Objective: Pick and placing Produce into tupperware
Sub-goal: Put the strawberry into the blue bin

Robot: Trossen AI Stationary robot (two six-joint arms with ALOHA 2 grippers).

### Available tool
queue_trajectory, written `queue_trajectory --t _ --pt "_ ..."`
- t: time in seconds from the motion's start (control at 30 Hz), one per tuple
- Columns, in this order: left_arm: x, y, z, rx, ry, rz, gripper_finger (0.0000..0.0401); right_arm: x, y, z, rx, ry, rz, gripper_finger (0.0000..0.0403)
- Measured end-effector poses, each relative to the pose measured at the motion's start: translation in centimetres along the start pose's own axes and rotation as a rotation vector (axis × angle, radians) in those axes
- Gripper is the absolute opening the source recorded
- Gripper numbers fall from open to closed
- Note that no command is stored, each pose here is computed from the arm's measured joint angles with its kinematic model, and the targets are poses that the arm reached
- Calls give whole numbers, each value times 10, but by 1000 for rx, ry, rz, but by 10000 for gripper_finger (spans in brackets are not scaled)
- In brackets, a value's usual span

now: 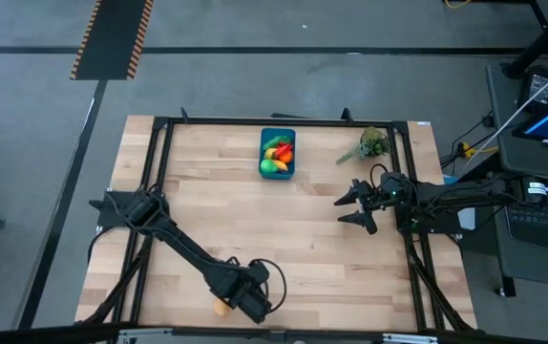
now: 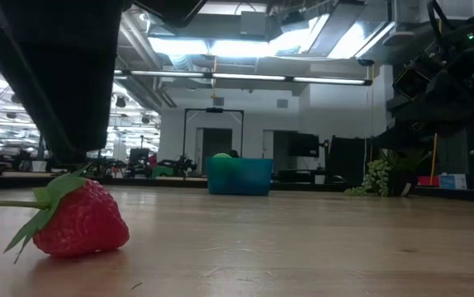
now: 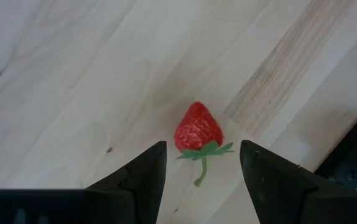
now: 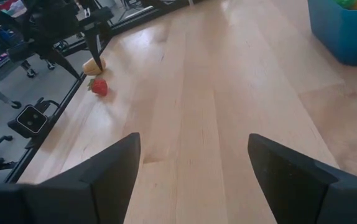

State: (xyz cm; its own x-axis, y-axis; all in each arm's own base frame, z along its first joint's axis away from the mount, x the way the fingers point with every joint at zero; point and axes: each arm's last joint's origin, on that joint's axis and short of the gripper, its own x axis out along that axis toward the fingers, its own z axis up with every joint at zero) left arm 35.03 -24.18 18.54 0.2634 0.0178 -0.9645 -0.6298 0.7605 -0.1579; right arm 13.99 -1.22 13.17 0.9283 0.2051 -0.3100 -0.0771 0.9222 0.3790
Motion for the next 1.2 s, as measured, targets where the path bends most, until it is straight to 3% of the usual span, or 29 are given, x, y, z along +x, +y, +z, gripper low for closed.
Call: queue_trajectory --t 0.8,1.2 --pt "12 3 -2 -4 -10 -14 196 0 0 0 0 0 0 299" --pt "38 2 -5 81 58 8 196 0 0 0 9 0 0 299"
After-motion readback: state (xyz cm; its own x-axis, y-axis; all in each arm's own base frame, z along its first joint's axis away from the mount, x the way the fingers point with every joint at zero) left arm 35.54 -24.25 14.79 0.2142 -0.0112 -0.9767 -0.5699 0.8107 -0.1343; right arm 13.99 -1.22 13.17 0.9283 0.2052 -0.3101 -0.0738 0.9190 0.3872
